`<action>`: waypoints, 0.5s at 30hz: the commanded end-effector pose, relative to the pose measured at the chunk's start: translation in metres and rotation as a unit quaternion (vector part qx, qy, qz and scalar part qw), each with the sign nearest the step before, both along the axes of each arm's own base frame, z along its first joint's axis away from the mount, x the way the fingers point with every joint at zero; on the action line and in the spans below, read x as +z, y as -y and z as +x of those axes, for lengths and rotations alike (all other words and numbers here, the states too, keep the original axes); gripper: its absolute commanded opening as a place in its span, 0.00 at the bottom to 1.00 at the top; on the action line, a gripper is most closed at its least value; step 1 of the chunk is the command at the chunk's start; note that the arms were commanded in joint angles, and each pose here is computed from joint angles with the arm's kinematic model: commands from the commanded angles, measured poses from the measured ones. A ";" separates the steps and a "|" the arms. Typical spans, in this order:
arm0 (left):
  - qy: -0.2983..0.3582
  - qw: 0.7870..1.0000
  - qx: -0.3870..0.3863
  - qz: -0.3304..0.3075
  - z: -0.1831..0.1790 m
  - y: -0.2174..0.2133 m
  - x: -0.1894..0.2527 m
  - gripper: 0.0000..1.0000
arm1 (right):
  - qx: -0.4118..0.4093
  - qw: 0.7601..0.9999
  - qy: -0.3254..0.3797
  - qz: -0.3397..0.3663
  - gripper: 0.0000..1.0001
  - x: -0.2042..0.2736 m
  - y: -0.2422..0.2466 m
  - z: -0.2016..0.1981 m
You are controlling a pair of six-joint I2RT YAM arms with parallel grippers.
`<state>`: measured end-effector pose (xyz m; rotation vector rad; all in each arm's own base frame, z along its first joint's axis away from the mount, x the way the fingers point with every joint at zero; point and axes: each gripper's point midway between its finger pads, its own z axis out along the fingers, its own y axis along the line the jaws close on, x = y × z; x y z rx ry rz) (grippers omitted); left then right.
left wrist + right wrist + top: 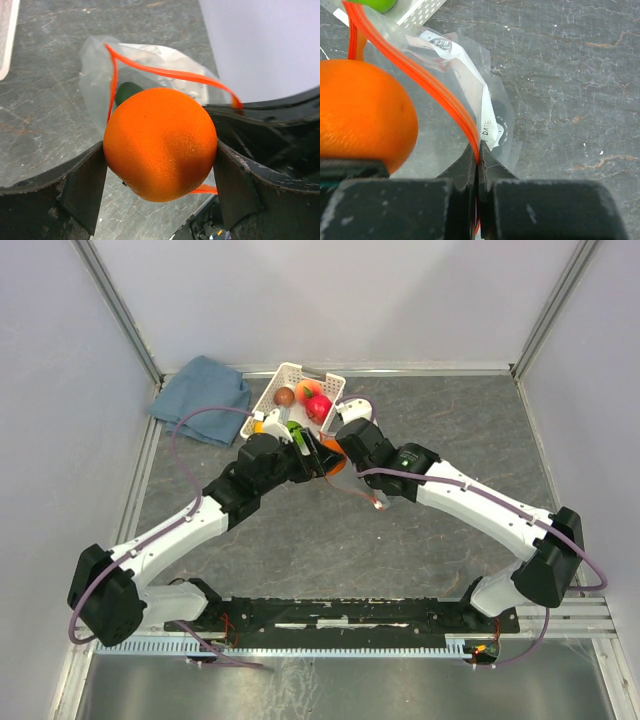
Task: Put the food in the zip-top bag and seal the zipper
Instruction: Place the fake fruit in the zipper food storage bag.
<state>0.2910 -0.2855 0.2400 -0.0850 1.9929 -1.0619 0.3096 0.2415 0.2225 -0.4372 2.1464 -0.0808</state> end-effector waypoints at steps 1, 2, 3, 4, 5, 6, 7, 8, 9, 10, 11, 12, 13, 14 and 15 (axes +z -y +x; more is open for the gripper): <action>-0.006 0.999 0.037 0.009 0.012 -0.005 -0.009 0.37 | -0.003 0.998 0.027 0.048 0.02 0.023 -0.005 0.000; -0.008 0.999 0.039 0.016 0.013 -0.005 -0.011 0.37 | -0.002 0.998 0.027 0.049 0.02 0.023 -0.005 0.000; -0.010 0.999 0.040 0.022 0.014 -0.006 -0.013 0.37 | -0.002 0.998 0.026 0.050 0.02 0.022 -0.006 0.000; -0.010 0.999 0.040 0.026 0.015 -0.005 -0.014 0.38 | -0.001 0.998 0.026 0.051 0.02 0.022 -0.007 0.000; -0.010 0.999 0.040 0.030 0.016 -0.005 -0.015 0.38 | 0.001 0.998 0.024 0.052 0.02 0.021 -0.007 -0.001; -0.011 0.999 0.039 0.033 0.017 -0.004 -0.015 0.39 | 0.003 0.998 0.023 0.054 0.02 0.021 -0.009 -0.001; -0.012 0.999 0.036 0.036 0.017 -0.002 -0.016 0.41 | 0.005 0.998 0.023 0.057 0.02 0.021 -0.010 -0.001; -0.012 0.999 0.034 0.038 0.017 -0.001 -0.015 0.44 | 0.006 0.998 0.021 0.058 0.02 0.020 -0.011 -0.001; -0.010 0.999 0.030 0.039 0.016 0.002 -0.014 0.46 | 0.008 0.998 0.019 0.060 0.02 0.019 -0.013 -0.001; -0.009 0.999 0.028 0.040 0.015 0.004 -0.013 0.50 | 0.009 0.998 0.018 0.062 0.02 0.019 -0.014 -0.001; -0.008 0.999 0.027 0.044 0.015 0.006 -0.013 0.52 | 0.010 0.998 0.017 0.063 0.02 0.018 -0.015 -0.001; -0.008 0.998 0.028 0.048 0.015 0.007 -0.014 0.55 | 0.012 0.998 0.016 0.065 0.02 0.018 -0.016 -0.001; -0.006 0.998 0.027 0.052 0.014 0.009 -0.013 0.59 | 0.012 0.998 0.015 0.066 0.01 0.017 -0.017 -0.001; -0.007 0.998 0.028 0.054 0.014 0.010 -0.013 0.59 | 0.013 0.998 0.014 0.067 0.02 0.017 -0.017 -0.002; -0.006 0.998 0.027 0.054 0.014 0.011 -0.013 0.61 | 0.013 0.997 0.014 0.068 0.02 0.017 -0.018 -0.002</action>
